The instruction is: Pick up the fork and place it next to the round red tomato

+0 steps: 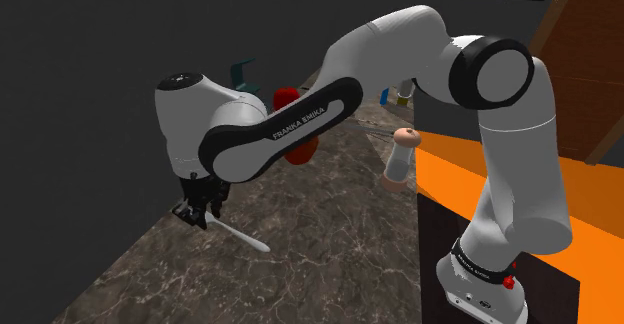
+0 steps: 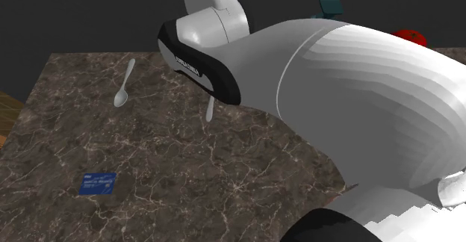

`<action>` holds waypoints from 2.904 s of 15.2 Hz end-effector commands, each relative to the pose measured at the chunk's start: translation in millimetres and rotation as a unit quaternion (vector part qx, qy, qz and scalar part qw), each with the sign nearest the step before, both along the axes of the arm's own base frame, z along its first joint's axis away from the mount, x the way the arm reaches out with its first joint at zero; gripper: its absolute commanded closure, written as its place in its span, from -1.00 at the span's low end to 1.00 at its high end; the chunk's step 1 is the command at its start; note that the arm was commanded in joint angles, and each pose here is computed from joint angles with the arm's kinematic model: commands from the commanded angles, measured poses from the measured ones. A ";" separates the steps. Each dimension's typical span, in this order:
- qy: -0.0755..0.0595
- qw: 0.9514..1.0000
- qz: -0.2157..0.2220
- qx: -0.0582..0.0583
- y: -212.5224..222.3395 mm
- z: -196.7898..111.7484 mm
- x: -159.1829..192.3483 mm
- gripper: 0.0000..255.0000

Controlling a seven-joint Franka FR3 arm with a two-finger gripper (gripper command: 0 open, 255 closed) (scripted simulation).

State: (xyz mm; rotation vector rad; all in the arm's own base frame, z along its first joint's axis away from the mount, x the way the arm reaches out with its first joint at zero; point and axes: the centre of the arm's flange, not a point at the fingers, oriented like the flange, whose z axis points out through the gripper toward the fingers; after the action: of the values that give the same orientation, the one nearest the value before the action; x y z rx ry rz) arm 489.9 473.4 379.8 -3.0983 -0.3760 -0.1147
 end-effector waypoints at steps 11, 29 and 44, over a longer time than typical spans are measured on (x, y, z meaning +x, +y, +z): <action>0.001 1.000 0.000 0.000 0.3 61.9 -0.3 1.00; 0.001 1.000 0.000 0.000 0.3 156.9 -0.3 1.00; 0.001 1.000 0.000 0.000 -129.3 183.6 24.2 1.00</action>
State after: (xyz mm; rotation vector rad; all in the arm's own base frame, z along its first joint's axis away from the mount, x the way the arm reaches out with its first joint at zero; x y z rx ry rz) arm 512.7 355.5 566.4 -3.0993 -0.3749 -0.1126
